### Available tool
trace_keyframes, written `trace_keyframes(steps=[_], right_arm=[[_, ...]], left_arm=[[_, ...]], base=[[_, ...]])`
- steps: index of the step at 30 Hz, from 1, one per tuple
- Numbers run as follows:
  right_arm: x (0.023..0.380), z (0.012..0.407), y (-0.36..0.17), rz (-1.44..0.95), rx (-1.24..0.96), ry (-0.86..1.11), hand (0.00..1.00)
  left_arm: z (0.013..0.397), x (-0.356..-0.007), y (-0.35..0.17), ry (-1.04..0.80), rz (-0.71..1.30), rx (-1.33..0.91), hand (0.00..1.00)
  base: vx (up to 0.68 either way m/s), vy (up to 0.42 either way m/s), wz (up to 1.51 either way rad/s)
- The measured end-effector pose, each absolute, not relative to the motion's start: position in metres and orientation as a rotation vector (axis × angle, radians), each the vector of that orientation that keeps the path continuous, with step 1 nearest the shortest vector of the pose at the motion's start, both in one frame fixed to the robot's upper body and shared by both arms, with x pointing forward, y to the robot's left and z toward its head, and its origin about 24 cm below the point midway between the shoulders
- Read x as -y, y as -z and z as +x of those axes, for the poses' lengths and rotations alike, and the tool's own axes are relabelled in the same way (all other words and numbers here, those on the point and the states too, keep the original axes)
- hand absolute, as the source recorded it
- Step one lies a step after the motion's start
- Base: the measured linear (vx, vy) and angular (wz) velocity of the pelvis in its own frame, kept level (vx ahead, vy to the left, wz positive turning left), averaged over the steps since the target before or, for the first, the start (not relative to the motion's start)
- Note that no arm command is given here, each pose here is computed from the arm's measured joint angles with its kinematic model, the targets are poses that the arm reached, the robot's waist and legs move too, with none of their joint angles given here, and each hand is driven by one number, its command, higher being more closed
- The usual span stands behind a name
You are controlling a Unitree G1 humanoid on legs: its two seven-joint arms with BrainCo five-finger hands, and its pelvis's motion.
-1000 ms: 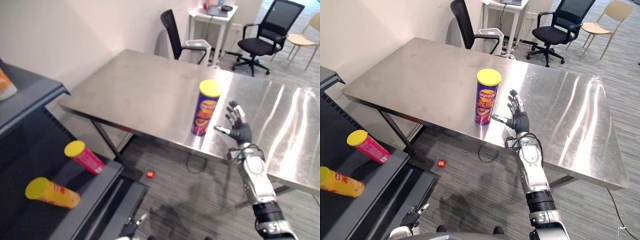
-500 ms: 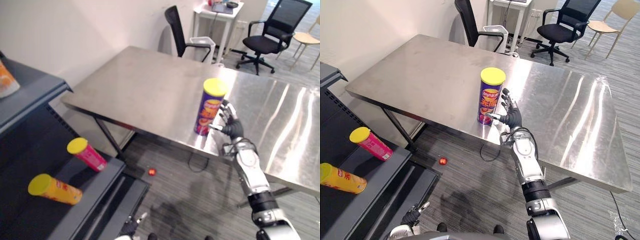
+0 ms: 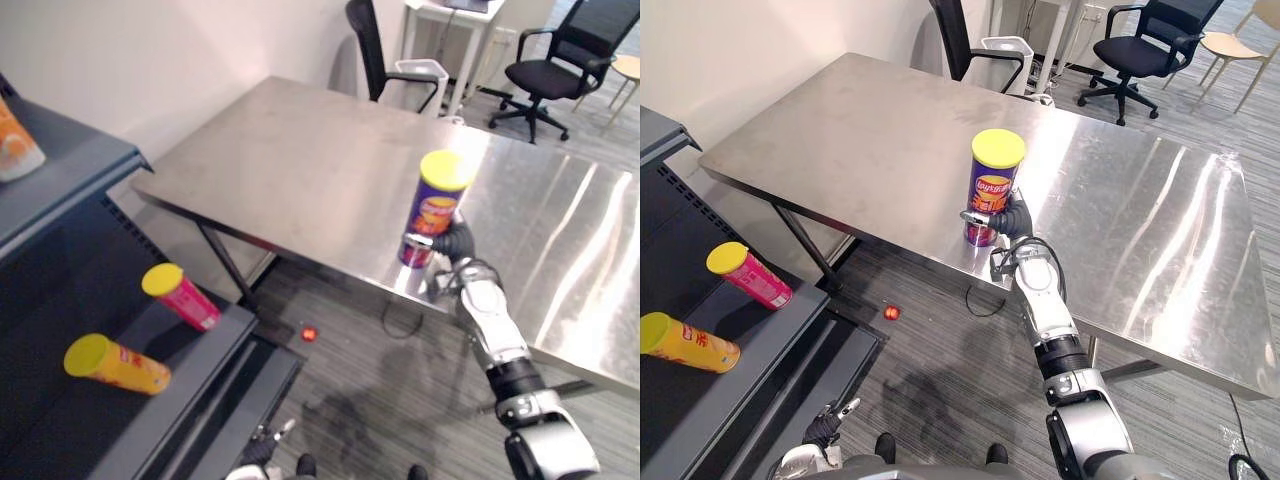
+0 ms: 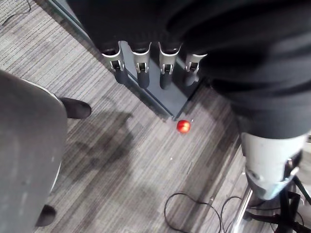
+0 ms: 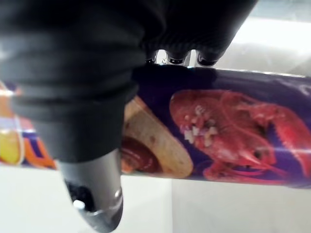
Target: Put the gum and the chips on the shelf.
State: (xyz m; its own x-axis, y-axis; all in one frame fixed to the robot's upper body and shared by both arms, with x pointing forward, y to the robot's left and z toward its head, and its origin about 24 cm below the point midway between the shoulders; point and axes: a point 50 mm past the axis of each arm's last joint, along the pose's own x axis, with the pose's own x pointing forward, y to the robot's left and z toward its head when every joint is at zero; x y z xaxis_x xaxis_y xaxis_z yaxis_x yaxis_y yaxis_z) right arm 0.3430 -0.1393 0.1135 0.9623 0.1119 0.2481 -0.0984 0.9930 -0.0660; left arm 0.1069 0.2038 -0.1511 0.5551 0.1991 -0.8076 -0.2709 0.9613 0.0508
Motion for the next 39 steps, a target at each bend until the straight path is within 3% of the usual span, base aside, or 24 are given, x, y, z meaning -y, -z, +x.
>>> trace_keyframes(steps=[17,26,32,39], right_arm=[[0.106,0.348,-0.123,-0.053,0.273,-0.211,1.00],[0.107,0.336,-0.126,-0.035,0.310,-0.219,1.00],[0.148,0.305,-0.163,0.004,0.527,-0.103,1.00],[0.194,0.266,-0.168,0.016,0.623,0.059,1.00]], left_arm=[[0.110,-0.204,0.149,-0.293,-0.074,-0.930,0.00],[0.110,-0.205,0.149,-0.298,-0.063,-0.925,0.00],[0.109,-0.206,0.149,-0.307,-0.064,-0.928,0.00],[0.101,-0.208,0.152,-0.319,-0.062,-0.959,0.00]], base=[[0.00,0.000,0.00],[0.00,0.000,0.00],[0.00,-0.003,0.09],[-0.03,0.003,0.20]])
